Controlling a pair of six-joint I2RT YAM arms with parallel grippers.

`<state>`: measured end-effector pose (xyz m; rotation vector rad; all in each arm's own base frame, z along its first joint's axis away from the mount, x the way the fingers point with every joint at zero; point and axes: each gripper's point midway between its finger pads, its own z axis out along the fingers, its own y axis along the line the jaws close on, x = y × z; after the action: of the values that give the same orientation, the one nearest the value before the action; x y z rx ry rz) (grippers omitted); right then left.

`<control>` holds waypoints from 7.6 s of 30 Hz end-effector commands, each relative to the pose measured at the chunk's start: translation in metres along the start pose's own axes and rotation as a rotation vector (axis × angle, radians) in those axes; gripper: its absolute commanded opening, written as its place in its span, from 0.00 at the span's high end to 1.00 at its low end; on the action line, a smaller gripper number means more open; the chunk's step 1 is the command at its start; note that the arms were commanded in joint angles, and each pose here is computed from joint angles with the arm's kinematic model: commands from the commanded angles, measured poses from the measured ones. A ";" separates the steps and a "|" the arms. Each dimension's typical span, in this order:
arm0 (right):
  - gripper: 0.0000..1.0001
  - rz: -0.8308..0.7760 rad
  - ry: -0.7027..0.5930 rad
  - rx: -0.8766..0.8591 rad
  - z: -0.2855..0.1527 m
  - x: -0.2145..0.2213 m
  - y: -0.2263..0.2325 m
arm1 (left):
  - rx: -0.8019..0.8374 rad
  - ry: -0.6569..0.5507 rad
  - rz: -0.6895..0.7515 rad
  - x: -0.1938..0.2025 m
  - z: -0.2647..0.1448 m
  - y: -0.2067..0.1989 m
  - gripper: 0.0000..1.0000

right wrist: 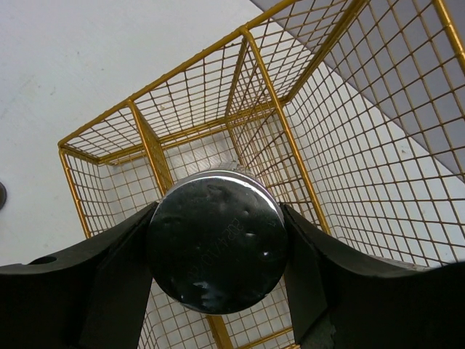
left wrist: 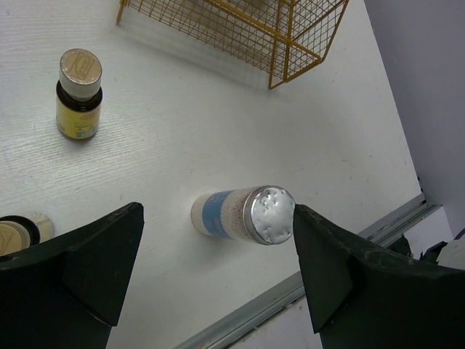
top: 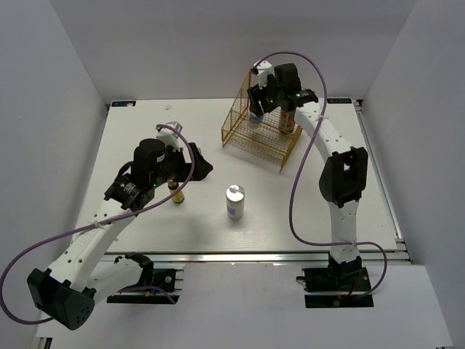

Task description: Organize the condiment bottles

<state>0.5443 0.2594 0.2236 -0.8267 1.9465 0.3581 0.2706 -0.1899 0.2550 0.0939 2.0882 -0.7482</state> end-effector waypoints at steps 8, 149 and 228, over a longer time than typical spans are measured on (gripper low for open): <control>0.61 -0.033 -0.067 0.069 0.007 -0.015 -0.018 | 0.002 -0.027 -0.003 -0.004 -0.006 -0.002 0.07; 1.00 0.125 -0.306 0.163 -0.145 -0.076 -0.084 | -0.098 -0.136 0.004 -0.023 -0.027 0.013 0.12; 0.15 -0.113 -0.032 -0.443 0.009 0.025 0.233 | -0.483 -0.103 -0.133 0.010 -0.088 0.076 0.18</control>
<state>0.3710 0.4051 0.1455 -1.2599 1.8827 0.7679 0.2340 -0.0910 0.2657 -0.2923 2.0751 -0.3591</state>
